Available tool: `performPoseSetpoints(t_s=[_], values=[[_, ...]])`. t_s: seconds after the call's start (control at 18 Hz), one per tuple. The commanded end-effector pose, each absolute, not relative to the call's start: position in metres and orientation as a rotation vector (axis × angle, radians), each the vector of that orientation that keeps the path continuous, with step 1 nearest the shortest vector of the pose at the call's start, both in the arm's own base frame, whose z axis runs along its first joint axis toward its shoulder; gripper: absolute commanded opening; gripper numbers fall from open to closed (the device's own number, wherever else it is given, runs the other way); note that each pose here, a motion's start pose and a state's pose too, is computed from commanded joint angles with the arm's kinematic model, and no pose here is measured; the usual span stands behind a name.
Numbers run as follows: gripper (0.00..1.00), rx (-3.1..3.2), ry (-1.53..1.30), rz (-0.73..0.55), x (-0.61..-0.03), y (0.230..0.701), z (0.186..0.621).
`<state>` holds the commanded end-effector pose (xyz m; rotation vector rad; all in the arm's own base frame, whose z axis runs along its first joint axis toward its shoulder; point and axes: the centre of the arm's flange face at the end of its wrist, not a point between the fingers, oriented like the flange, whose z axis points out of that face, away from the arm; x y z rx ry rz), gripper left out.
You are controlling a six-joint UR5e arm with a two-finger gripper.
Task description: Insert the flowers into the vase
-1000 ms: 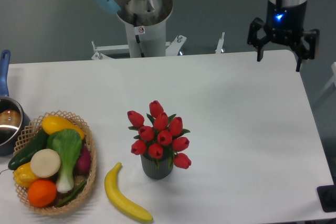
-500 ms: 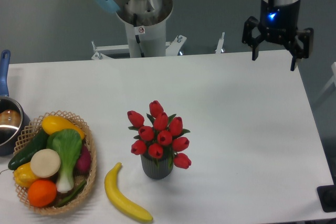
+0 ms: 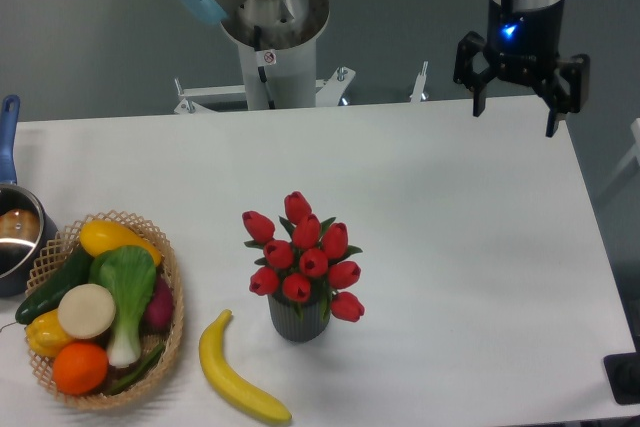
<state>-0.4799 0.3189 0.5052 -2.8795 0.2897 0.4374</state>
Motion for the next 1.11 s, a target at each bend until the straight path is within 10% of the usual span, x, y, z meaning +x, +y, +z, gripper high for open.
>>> performPoseSetpoints(t_s=[1.11], values=[[1.00,-2.860,0.151,0.453,-0.475,0.318,0.488]])
